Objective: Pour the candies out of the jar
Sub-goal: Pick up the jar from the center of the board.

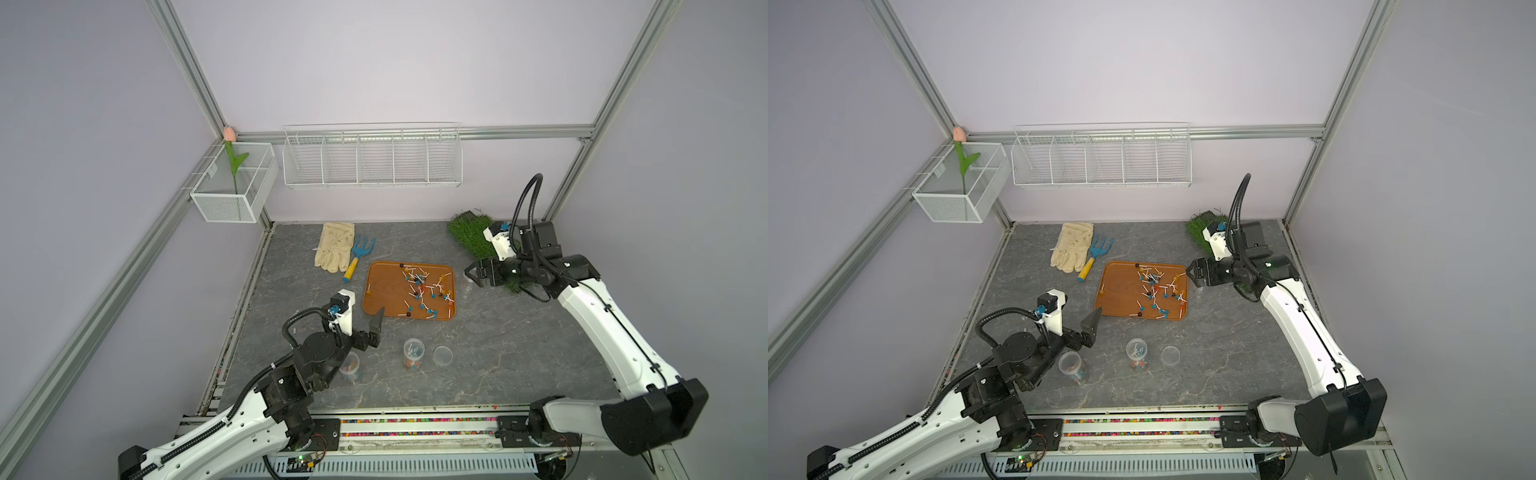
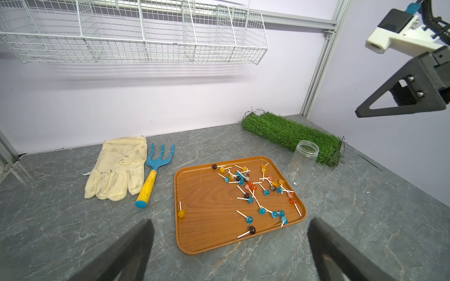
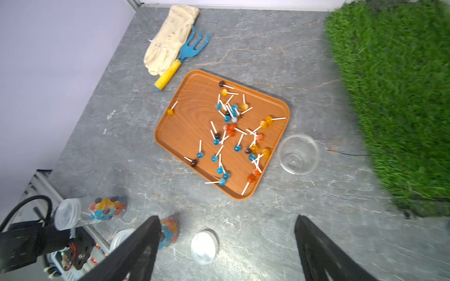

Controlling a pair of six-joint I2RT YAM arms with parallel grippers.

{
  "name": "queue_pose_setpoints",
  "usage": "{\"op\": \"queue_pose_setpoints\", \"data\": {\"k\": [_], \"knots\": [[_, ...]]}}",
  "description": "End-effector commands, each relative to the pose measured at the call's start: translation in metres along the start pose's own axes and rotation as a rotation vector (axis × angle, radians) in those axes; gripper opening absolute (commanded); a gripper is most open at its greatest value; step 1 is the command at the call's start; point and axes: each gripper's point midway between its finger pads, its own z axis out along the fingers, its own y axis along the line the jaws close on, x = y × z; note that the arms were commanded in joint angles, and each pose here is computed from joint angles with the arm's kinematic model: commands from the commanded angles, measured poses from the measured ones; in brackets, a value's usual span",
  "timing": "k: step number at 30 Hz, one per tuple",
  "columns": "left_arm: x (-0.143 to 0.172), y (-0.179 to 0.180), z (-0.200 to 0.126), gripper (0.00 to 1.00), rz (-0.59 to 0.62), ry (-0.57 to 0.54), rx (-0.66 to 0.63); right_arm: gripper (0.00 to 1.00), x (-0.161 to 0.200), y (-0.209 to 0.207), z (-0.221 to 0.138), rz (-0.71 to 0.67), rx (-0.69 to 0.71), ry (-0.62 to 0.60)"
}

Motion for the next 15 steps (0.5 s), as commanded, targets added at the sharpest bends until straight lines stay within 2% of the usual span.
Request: {"op": "queue_pose_setpoints", "data": {"k": [1, 7, 15], "knots": [[-0.004, 0.0, 0.001, 1.0, -0.053, -0.017, -0.004, 0.89, 0.003, 0.04, -0.005, -0.059, -0.147, -0.051], [-0.006, 0.002, 0.001, 0.99, -0.092, -0.025, -0.017, 0.89, 0.044, 0.078, 0.002, -0.158, -0.211, 0.019], [0.0, 0.02, 0.0, 1.0, -0.203, -0.017, -0.117, 0.91, 0.086, 0.113, 0.016, -0.244, -0.234, 0.079]]}}
